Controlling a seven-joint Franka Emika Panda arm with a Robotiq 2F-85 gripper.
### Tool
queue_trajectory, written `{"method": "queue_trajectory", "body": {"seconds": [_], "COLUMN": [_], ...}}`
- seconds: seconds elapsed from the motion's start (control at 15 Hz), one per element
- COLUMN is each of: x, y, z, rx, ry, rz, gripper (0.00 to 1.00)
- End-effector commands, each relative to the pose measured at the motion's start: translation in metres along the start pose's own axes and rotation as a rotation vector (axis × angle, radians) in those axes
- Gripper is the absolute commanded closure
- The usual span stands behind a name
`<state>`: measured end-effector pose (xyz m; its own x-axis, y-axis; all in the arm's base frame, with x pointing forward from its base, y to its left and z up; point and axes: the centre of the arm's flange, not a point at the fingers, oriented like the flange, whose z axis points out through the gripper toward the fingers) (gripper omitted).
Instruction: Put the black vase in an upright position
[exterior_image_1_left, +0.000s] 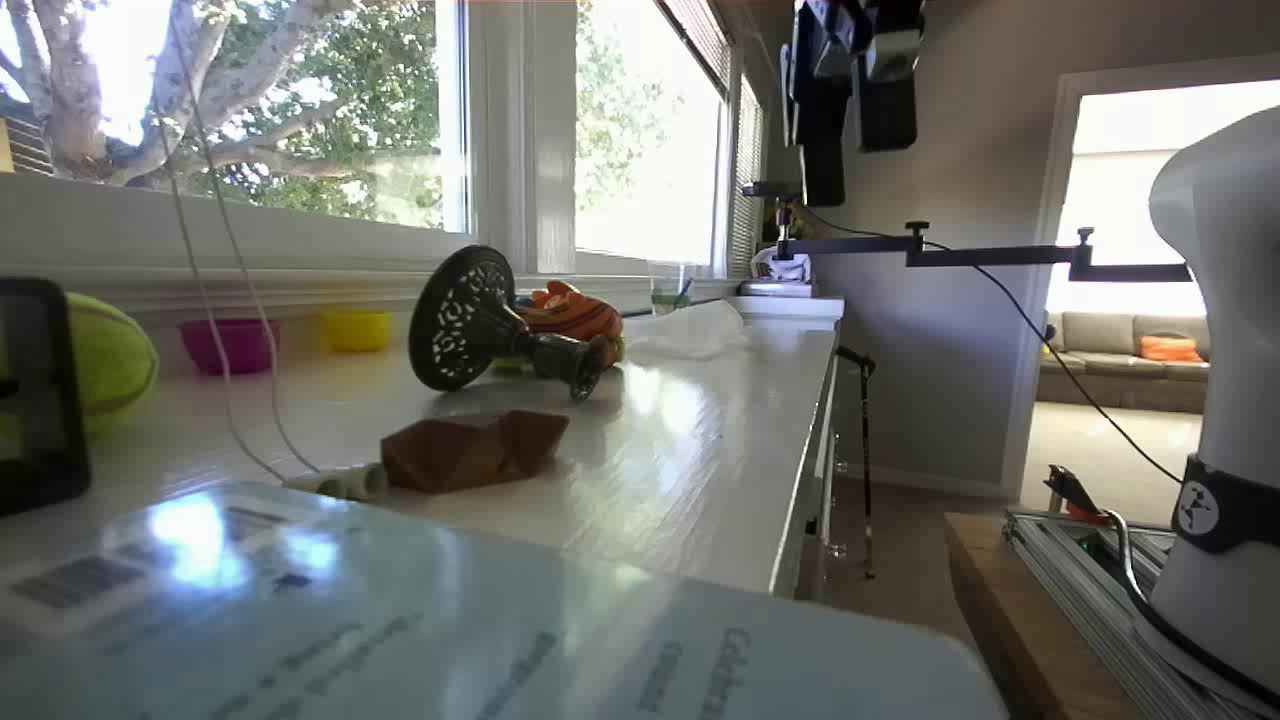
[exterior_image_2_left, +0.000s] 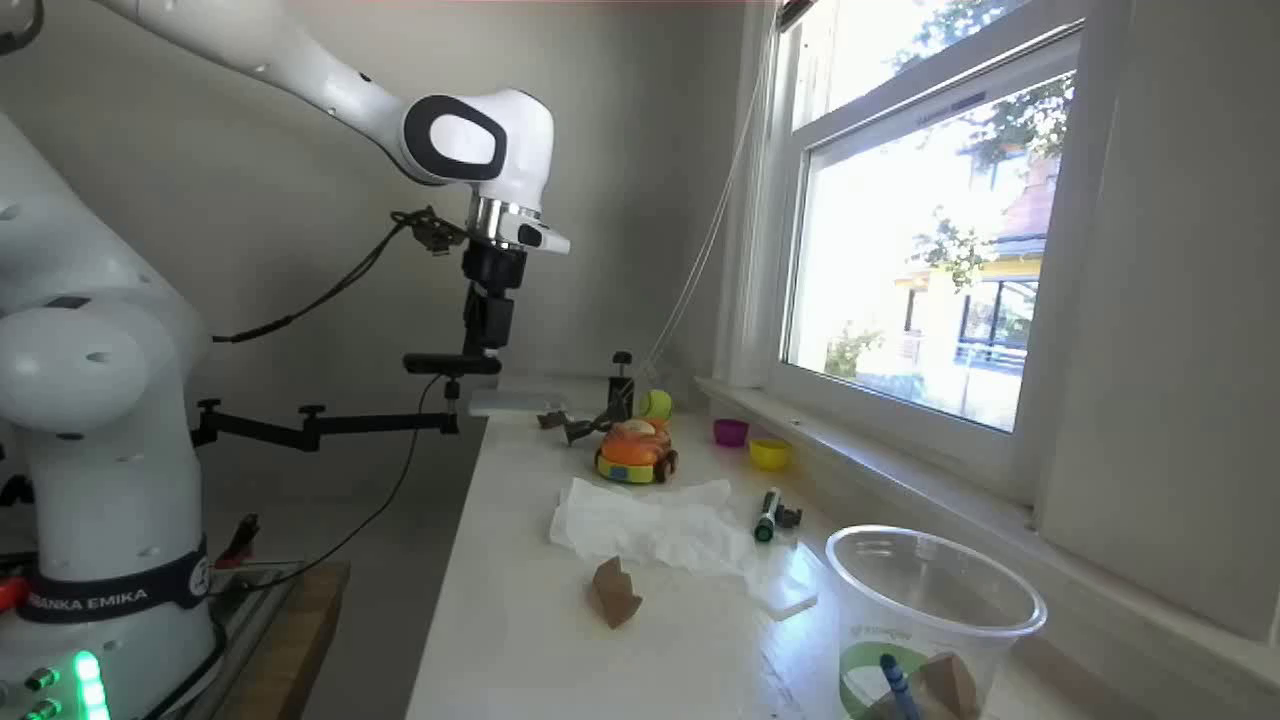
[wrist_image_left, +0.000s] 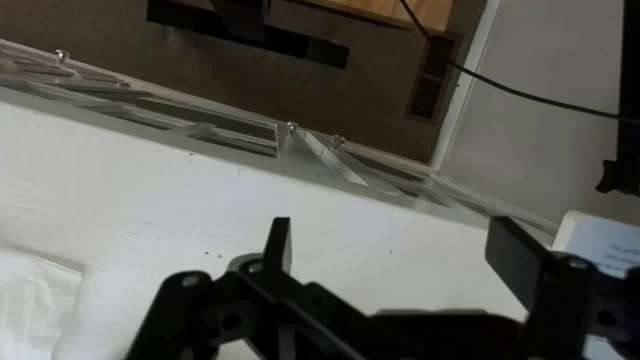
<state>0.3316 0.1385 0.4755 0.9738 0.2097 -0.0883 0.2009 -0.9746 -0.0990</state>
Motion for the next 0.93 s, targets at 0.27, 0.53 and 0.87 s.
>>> {"method": "queue_trajectory", "body": {"seconds": [0.27, 0.53, 0.87], "x": [0.000, 0.000, 0.011], "y": [0.000, 0.000, 0.002], "z": [0.000, 0.000, 0.008], "rx": [0.000, 0.000, -0.018], "ry": [0.000, 0.000, 0.119], "rz": [0.000, 0.000, 0.066], "gripper": [0.00, 0.00, 0.00]}}
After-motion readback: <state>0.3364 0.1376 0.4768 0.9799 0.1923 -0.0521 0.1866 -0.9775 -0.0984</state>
